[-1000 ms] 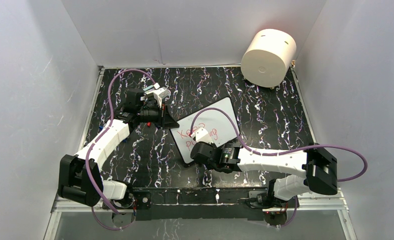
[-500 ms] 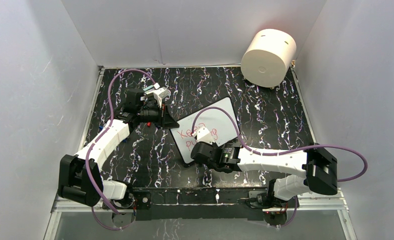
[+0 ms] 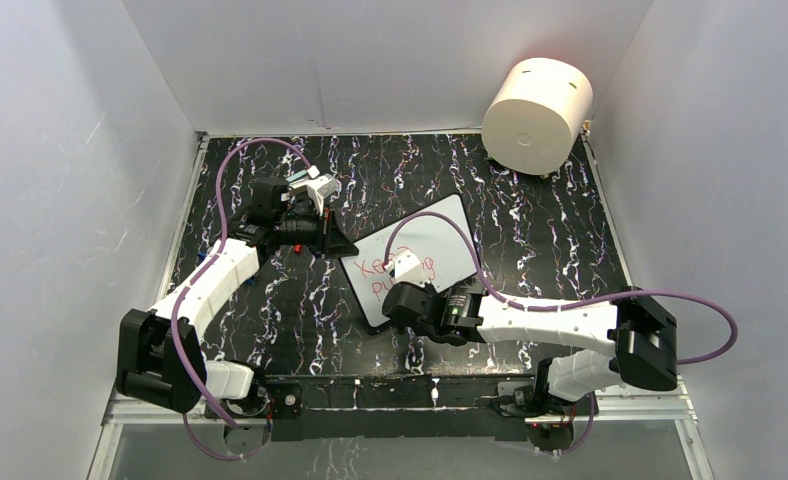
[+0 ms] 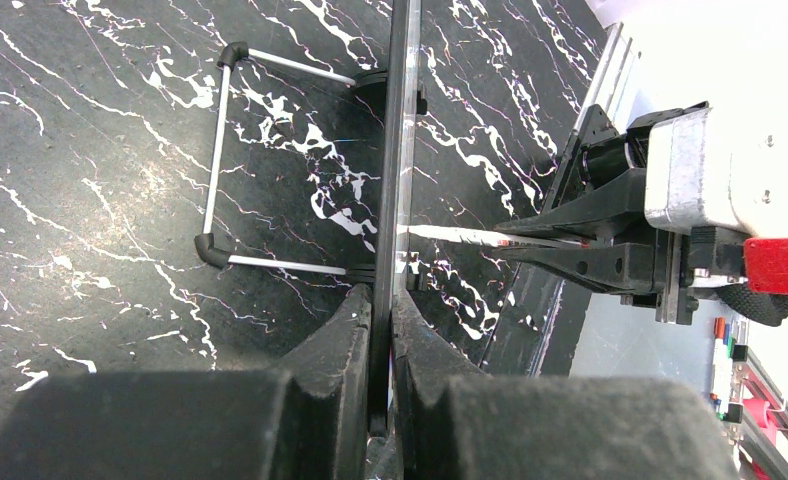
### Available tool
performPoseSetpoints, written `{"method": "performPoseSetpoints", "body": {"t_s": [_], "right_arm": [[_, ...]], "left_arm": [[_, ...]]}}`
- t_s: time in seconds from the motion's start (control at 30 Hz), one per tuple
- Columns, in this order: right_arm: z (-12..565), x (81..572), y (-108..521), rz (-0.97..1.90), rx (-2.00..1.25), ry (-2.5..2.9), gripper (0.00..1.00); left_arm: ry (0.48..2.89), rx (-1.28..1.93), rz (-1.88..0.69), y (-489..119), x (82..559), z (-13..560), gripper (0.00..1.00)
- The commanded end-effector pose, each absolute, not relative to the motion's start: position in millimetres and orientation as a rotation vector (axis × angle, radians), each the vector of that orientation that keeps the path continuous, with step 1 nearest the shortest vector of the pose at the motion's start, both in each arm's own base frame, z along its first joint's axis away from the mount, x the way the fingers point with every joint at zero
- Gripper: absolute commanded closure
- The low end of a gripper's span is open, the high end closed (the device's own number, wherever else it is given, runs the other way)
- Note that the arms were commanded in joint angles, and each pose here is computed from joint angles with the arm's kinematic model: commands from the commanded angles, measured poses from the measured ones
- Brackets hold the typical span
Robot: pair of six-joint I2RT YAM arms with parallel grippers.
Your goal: Write a sentence on the whiteboard
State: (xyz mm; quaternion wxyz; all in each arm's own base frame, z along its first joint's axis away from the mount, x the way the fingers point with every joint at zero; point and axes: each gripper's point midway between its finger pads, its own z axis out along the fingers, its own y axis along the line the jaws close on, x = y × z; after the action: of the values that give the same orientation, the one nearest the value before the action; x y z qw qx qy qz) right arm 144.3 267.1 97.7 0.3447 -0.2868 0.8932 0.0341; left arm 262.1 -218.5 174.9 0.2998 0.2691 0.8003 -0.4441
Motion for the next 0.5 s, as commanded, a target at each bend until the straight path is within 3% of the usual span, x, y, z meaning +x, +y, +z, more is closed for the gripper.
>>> {"method": "performPoseSetpoints", "body": {"t_s": [0.0, 0.47], "right_arm": [[122.3, 156.1, 278.9, 0.164, -0.657, 2.247, 1.0], [124.4, 151.8, 287.2, 0.207, -0.704, 2.249, 1.0]], "left_arm": [[2.268, 0.659, -1.053, -205.2, 264.7, 141.0, 1.0], [2.268, 0.659, -1.056, -205.7, 264.6, 141.3, 1.0]]}}
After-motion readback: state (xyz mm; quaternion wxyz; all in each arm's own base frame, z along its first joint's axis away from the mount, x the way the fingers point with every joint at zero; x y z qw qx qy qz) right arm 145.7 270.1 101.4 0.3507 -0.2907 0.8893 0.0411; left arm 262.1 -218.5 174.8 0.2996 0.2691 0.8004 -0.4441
